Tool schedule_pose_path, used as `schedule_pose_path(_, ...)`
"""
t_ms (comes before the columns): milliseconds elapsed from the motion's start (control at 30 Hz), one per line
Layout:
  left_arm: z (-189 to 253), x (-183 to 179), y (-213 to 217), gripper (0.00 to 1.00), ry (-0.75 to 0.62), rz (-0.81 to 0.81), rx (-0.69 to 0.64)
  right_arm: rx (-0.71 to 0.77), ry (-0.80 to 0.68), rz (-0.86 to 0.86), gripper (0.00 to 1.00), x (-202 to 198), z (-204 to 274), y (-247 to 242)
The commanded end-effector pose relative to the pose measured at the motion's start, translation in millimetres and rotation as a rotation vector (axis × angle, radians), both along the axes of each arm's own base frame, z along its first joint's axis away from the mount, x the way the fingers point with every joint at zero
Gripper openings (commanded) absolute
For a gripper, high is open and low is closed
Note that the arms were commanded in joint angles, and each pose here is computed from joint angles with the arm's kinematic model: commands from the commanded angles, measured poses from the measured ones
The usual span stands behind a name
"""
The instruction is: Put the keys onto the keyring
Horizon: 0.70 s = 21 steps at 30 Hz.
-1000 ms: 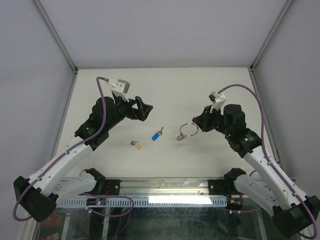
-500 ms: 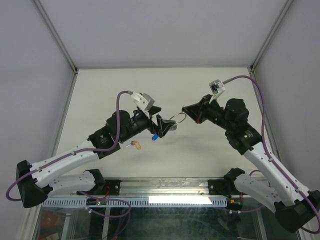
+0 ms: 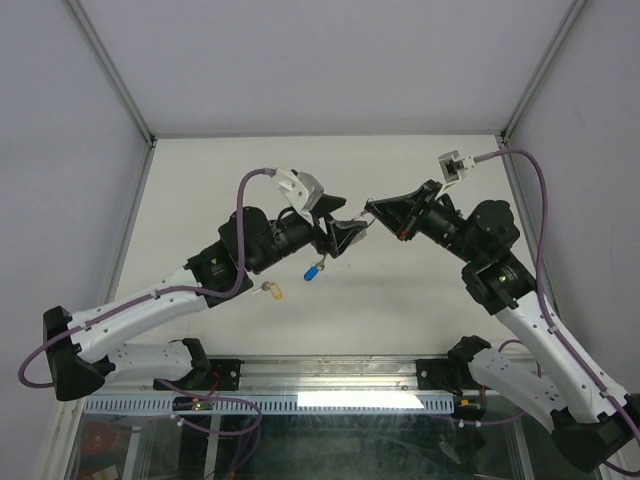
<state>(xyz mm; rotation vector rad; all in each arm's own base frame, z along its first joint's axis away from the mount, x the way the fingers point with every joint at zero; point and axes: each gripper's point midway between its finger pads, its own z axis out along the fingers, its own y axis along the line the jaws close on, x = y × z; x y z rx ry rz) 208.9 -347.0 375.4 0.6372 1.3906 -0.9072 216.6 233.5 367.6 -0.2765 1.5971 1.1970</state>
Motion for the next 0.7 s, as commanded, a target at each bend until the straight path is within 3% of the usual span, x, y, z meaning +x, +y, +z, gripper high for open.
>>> schedule_pose_path(0,31,-7,-11,0.60,-0.068,-0.047,-0.053,0.111,-0.124,0.041,0.00,-18,57,-2)
schedule_pose_path(267,29,-7,-19,0.44,-0.070,-0.058,-0.041,0.141,-0.164,0.052,0.00,-26,66,-5)
schedule_pose_path(667,45,-10,-22,0.44,-0.087,-0.072,-0.070,0.137,-0.157,0.051,0.00,-24,61,-5)
